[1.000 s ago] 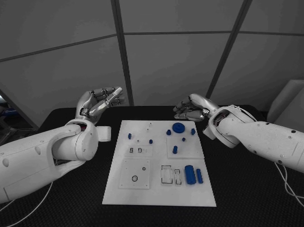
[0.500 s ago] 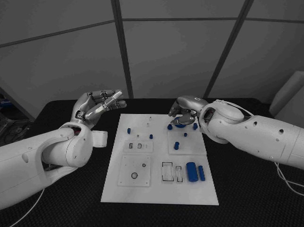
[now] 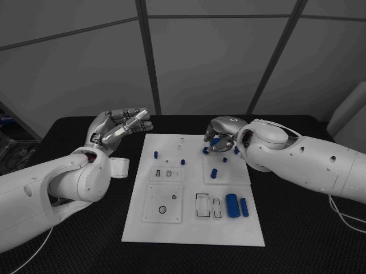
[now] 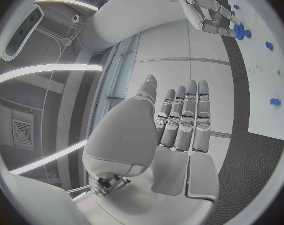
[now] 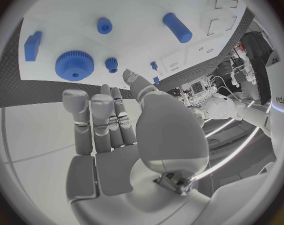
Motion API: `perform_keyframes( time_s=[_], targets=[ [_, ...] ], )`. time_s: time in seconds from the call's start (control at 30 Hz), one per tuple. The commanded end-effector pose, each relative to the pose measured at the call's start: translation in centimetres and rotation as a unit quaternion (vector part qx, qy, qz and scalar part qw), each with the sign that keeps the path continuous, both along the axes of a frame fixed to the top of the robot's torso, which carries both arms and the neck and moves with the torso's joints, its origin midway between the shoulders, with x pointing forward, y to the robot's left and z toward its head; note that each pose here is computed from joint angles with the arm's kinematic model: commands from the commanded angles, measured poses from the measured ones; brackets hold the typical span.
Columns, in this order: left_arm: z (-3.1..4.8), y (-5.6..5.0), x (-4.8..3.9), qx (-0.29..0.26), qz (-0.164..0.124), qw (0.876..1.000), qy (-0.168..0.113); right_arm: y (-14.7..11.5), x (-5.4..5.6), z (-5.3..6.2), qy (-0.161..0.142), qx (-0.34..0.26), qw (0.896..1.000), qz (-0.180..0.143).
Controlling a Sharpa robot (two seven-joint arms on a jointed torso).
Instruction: Assemble the parts on the task board
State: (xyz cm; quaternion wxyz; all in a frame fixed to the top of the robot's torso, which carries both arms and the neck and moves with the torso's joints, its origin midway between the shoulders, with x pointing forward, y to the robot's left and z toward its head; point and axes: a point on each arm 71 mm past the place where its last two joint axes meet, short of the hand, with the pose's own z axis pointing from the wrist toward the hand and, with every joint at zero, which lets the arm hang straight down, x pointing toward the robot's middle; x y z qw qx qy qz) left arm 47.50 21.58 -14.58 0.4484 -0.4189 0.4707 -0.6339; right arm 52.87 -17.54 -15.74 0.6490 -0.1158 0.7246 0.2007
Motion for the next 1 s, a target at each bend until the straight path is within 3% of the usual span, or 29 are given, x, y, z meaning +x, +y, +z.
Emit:
perform_keyframes(
  time_s=[0.03, 1.0],
  targets=[
    [0.17, -0.19, -0.10, -0.002, -0.010, 1.000, -0.002, 0.08, 0.16, -0.11, 0.004, -0.020, 1.000, -0.004],
    [0.20, -0.19, -0.26, -0.007, -0.012, 1.000, 0.004, 0.99, 0.92, -0.86, 0.026, -0.031, 0.999, -0.004]
  ],
)
